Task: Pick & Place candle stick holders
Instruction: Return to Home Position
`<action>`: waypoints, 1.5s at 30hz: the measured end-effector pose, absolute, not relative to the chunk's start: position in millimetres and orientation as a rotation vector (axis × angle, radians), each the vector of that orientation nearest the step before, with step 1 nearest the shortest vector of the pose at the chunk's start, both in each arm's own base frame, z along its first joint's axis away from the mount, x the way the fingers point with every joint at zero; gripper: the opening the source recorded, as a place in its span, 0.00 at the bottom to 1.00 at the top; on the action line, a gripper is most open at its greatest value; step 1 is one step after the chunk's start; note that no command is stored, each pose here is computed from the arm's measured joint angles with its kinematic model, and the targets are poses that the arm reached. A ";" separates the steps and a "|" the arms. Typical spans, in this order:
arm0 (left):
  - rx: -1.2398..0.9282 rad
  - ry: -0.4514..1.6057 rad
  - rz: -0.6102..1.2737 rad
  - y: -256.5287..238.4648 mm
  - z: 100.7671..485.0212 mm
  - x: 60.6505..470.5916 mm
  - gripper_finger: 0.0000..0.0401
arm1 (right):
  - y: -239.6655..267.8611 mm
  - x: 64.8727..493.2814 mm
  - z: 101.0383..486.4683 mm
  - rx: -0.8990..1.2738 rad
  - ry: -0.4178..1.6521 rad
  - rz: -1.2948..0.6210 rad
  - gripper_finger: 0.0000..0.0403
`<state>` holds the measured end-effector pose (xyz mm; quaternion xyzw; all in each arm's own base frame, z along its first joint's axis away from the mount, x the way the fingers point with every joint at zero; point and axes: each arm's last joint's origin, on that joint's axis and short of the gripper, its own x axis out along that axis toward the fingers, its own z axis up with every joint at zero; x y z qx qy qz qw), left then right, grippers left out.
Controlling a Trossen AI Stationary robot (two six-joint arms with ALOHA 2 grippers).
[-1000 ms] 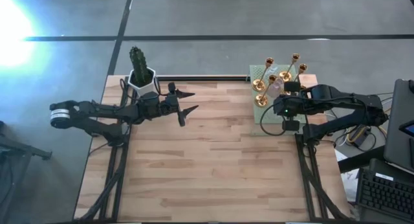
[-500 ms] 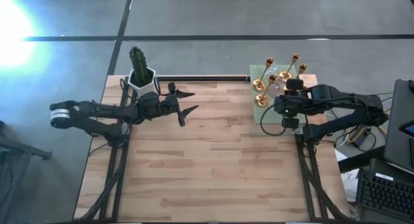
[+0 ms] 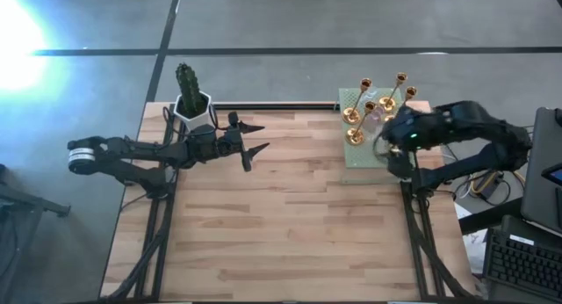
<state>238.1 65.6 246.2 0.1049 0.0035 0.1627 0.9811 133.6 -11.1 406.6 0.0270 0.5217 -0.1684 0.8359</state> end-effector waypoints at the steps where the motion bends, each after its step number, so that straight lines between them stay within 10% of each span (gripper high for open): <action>1: 0.211 0.007 0.327 65.6 246.2 238.1 0.65 | -9.2 131.5 413.6 0.120 1.078 -0.312 0.65; 7: 0.211 0.007 0.327 65.5 246.2 238.1 0.65 | 6.4 123.0 443.2 0.221 0.954 -0.061 0.55; 18: 0.210 0.007 0.327 65.6 246.2 238.1 0.65 | 41.0 113.1 438.1 0.250 1.051 0.199 0.05; 45: 0.210 0.007 0.328 65.7 246.2 238.0 0.65 | 38.9 45.6 343.2 0.331 0.510 0.754 0.02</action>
